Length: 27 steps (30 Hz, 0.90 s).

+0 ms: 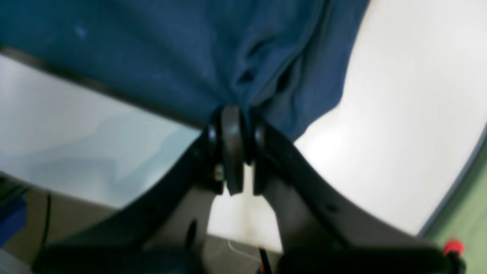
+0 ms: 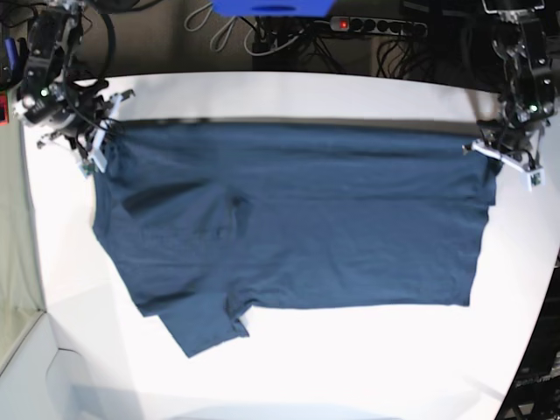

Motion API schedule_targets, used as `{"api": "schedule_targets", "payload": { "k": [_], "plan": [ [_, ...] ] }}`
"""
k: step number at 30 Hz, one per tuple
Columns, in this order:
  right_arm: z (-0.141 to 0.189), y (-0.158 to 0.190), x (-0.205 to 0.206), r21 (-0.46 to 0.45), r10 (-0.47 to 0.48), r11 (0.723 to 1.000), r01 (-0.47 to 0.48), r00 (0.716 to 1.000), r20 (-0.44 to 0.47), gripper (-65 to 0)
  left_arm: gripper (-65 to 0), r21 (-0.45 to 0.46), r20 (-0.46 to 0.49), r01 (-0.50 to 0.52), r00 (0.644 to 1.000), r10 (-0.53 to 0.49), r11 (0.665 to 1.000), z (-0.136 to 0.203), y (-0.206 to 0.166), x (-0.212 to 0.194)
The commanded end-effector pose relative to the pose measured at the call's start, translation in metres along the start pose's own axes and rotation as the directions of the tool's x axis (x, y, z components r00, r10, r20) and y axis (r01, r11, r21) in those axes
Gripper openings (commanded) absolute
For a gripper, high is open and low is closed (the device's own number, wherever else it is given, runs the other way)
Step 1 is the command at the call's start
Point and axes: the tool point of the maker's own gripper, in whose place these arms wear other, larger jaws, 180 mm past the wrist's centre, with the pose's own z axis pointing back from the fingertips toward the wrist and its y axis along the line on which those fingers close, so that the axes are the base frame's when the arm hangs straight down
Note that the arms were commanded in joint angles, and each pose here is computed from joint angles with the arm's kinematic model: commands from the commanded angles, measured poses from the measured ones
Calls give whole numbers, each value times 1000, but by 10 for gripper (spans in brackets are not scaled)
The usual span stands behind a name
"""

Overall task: Layout the t-shirt on the table in an organized manner, then fold the t-shirt properly
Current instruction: 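Hold the folded edge with both grippers and stretch it taut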

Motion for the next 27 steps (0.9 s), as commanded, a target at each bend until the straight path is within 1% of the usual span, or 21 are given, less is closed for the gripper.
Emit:
{"api": "schedule_targets", "payload": {
  "k": [1, 3, 6, 12, 15, 21, 24, 25, 27],
  "plan": [
    [7, 1, 6, -10, 2, 1000, -2, 999, 38, -650, -649, 24, 39, 15, 999, -16, 1000, 4, 9, 13],
    [14, 11, 2, -4, 10, 1000, -10, 999, 50, -650, -649, 30, 14, 23, 1000, -23, 999, 6, 12, 1],
    [25, 22, -8, 1, 29, 1000, -29, 999, 44, -650, -649, 39, -21, 32, 999, -31, 999, 9, 17, -15],
    [26, 35, -24, 25, 14, 1000, -14, 1000, 12, -650, -649, 51, -58, 44, 997, -41, 998, 10, 23, -31],
    [28, 31, -30, 10, -18, 1000, 18, 1000, 4, -650, -649, 51, -65, 46, 997, -42, 998, 11, 23, -34],
    [30, 28, -35, -2, -33, 999, 33, 999, -5, -649, -646, 62, -76, 52, 996, -48, 997, 12, 28, -38],
    [33, 20, -39, -25, -53, 998, 53, 999, -8, -585, -636, 64, -84, 56, 995, -51, 996, 14, 30, -41],
    [32, 22, -39, -23, -63, 998, 63, 998, -6, -556, -613, 64, -86, 56, 995, -51, 996, 14, 30, -42],
    [33, 21, -40, -28, -70, 997, 70, 998, -5, -497, -530, 62, -101, 52, 994, -46, 997, 14, 29, -45]
  ]
}}
